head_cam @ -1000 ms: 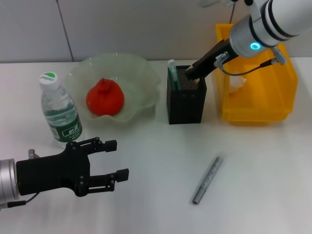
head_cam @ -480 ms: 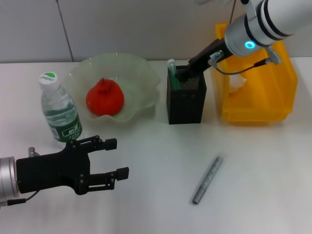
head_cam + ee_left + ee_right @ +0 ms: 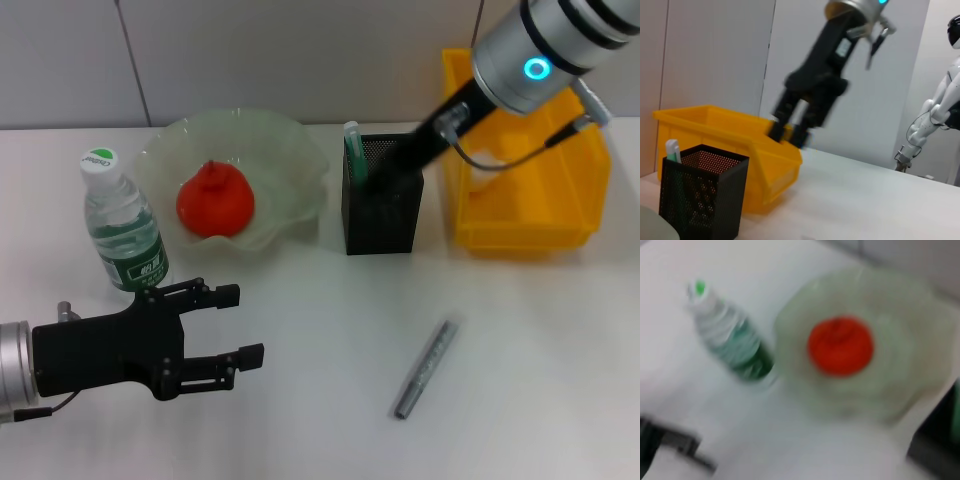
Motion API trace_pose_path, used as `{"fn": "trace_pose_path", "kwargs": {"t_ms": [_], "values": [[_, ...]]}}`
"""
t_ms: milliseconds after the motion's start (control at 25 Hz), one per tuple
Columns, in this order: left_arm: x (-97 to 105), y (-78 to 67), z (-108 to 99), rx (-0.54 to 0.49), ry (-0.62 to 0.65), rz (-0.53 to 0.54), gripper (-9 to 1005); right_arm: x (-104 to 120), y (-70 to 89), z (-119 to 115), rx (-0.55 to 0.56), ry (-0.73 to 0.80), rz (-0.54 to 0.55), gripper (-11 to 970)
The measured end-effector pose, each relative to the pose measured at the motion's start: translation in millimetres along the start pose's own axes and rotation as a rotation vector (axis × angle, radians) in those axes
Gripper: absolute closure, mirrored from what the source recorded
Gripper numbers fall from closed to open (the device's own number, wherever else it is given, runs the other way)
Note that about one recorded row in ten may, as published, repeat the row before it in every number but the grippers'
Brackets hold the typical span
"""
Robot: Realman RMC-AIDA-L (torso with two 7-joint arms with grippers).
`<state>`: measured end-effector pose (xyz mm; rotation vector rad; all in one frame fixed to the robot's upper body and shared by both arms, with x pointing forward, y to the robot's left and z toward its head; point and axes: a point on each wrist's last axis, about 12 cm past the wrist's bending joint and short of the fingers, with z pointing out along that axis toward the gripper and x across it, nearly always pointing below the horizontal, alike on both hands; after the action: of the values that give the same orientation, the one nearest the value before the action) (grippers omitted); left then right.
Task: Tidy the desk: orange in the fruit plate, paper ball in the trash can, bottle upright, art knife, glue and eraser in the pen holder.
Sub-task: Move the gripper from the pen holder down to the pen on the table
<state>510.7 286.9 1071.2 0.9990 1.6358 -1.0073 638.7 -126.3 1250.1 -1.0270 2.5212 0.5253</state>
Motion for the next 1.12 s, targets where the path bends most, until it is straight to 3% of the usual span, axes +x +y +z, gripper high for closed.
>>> {"fn": "trace_pose_path", "kwargs": {"t_ms": [160, 480, 680, 1120], "values": [[0, -0.2, 0, 0.001, 0.002, 0.005, 184, 8, 2.3, 2, -0.053, 0.147, 0.085, 377], [0, -0.6, 1, 0.004, 0.002, 0.015, 184, 15, 1.7, 19, -0.082, 0.290, 0.139, 350], [1, -1.2, 2, 0.003, -0.002, 0.020, 184, 19, 10.2, 38, -0.025, 0.376, 0.083, 185], [2, -2.2, 5, 0.002, -0.006, 0.016, 184, 26, 9.9, 64, 0.064, 0.451, 0.097, 176]]}}
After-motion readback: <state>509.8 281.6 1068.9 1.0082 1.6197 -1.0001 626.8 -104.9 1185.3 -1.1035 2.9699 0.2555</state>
